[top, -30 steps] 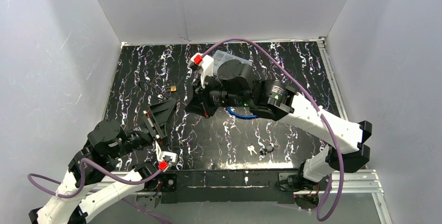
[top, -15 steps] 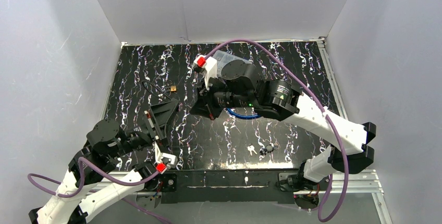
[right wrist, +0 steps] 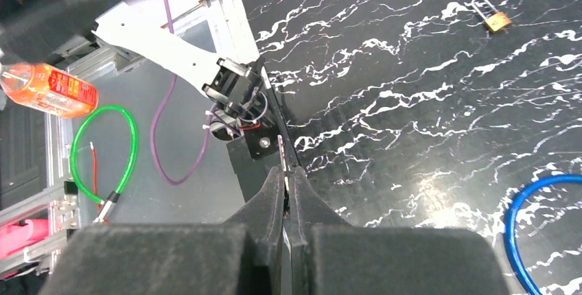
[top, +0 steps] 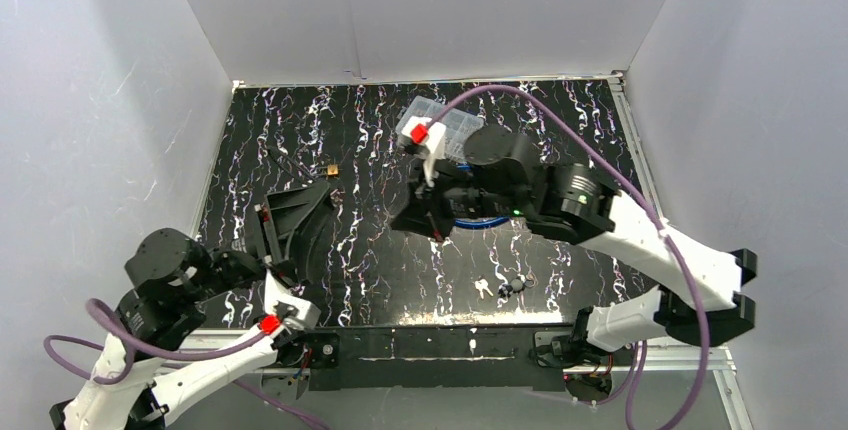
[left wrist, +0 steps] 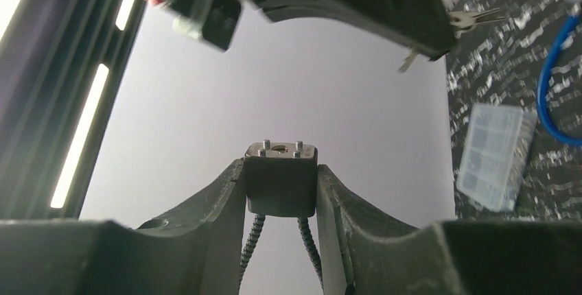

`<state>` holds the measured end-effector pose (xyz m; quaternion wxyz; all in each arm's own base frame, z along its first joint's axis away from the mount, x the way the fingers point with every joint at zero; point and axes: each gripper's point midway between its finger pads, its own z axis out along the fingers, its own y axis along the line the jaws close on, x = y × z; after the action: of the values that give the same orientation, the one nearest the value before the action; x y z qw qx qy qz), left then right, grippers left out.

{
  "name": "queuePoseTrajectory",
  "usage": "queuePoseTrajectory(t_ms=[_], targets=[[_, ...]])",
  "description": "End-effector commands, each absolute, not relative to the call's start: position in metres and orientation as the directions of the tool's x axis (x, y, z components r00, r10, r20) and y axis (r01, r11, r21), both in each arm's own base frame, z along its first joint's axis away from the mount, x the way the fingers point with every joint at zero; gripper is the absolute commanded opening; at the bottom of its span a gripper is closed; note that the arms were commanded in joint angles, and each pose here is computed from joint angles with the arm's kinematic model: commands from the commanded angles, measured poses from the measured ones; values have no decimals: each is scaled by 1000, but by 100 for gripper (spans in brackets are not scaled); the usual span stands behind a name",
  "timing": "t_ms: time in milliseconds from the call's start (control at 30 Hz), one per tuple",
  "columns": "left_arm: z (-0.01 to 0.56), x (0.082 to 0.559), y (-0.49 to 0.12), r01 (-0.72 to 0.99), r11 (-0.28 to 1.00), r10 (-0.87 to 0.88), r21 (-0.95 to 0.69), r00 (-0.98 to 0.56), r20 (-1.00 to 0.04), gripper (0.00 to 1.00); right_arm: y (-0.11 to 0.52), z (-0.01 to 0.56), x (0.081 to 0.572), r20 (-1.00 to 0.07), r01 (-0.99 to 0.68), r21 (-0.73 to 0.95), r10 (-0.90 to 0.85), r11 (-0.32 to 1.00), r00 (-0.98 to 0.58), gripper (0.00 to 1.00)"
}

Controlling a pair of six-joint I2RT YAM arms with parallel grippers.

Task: Unlock with the key

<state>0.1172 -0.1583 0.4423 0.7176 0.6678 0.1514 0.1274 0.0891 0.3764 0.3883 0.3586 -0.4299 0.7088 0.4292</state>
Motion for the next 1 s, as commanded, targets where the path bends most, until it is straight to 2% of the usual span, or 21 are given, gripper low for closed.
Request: queuePoseTrajectory(t_ms=[0,333,767,867,967], targets=[[488,92,-161,81,221,246,972,960,-136,0,344,416,99,-939,-933,214,-203,289,-278,1],[519,59,-178,137,230,31,963,988,-148,0,327,428,124,-949,-920,246,-118,306,-293,1],[522,57,-181,107,223,17,969,993,-114,0,329,439,122,-949,-928,272,-92,254,-303,1],[524,52,-182,70,216,-3,974,997,-71,0,329,440,122,-949,-930,270,-91,251,-300,1],[521,44,-185,-27,180,-30,983,999,33,0,332,441,122,-951,-934,262,-99,244,-293,1]])
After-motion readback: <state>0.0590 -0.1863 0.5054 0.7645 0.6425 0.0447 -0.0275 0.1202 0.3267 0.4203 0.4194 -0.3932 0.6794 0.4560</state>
